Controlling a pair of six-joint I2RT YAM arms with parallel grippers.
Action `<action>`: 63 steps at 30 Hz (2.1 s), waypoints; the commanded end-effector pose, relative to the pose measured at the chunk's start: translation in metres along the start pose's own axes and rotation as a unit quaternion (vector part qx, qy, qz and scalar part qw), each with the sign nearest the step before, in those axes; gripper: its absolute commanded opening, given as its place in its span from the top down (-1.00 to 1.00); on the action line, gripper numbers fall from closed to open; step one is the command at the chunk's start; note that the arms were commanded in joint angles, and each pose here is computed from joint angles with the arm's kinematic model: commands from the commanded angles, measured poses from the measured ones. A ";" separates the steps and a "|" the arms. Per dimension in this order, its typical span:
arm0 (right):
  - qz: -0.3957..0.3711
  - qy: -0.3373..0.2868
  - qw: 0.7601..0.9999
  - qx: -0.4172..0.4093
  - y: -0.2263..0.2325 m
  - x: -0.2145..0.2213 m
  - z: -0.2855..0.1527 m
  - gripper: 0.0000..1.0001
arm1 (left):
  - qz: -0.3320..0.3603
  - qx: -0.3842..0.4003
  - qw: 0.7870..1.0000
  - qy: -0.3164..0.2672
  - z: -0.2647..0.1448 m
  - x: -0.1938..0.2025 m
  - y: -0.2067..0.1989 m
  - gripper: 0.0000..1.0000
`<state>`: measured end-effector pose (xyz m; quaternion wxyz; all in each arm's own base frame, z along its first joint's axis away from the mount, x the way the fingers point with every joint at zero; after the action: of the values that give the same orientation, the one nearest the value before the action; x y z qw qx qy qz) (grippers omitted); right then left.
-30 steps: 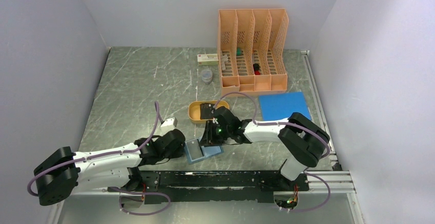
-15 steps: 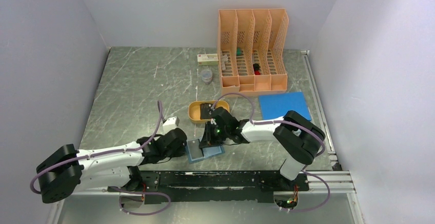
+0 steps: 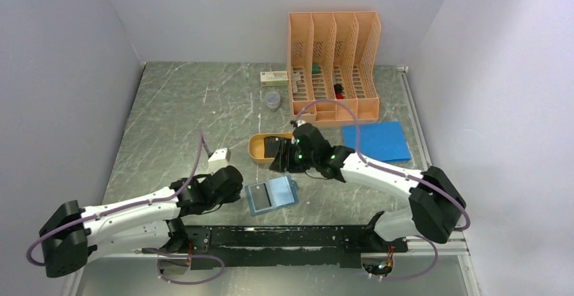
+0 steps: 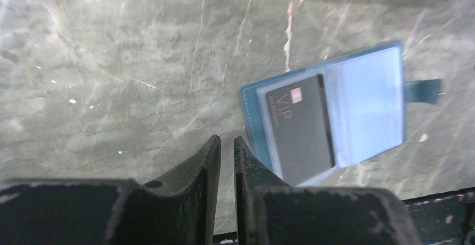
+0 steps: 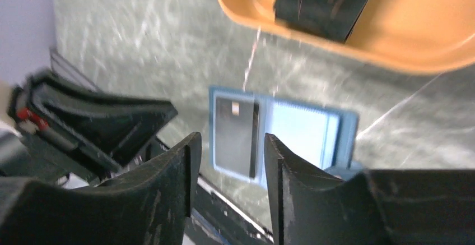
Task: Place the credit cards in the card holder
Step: Insert the credit card into the card holder, then pick up the credit card from the storage box.
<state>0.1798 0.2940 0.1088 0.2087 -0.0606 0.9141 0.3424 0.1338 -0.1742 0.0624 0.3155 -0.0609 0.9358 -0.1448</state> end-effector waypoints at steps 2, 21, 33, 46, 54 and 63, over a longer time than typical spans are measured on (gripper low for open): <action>-0.026 -0.093 0.994 0.046 -0.008 -0.061 -0.020 -0.06 | -0.006 -0.005 0.997 -0.077 -0.024 -0.041 -0.003 0.51; 0.085 -0.079 0.990 0.075 -0.062 -0.113 0.056 -0.10 | -0.017 0.160 0.984 -0.073 0.037 -0.162 -0.122 0.36; 0.103 -0.047 0.992 0.057 -0.073 -0.102 0.069 0.20 | -0.017 0.116 0.993 -0.029 0.092 -0.155 -0.114 0.42; 0.107 -0.037 0.992 0.052 -0.082 -0.097 0.073 0.23 | -0.018 0.080 0.997 -0.013 0.109 -0.145 -0.098 0.46; 0.112 -0.021 0.991 0.070 -0.091 -0.090 0.075 0.34 | -0.014 0.067 0.998 0.007 0.120 -0.139 -0.096 0.52; 0.121 -0.030 0.990 0.060 -0.092 -0.091 0.067 0.61 | -0.014 0.057 0.998 0.008 0.123 -0.137 -0.091 0.53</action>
<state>0.3128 0.2780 0.0561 0.2007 0.0635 0.9196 0.3318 0.3105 -0.2605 0.0688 0.2988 -0.0564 0.9310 -0.2022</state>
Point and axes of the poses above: each gripper's point midway between its finger pads, its own z axis out along the fingers, its own y axis along the line the jaws close on, x = y × z, the point moved 3 cm from there along -z, back along the fingers, and after that the axes turned 1 degree about z, right-handed, at the moved point
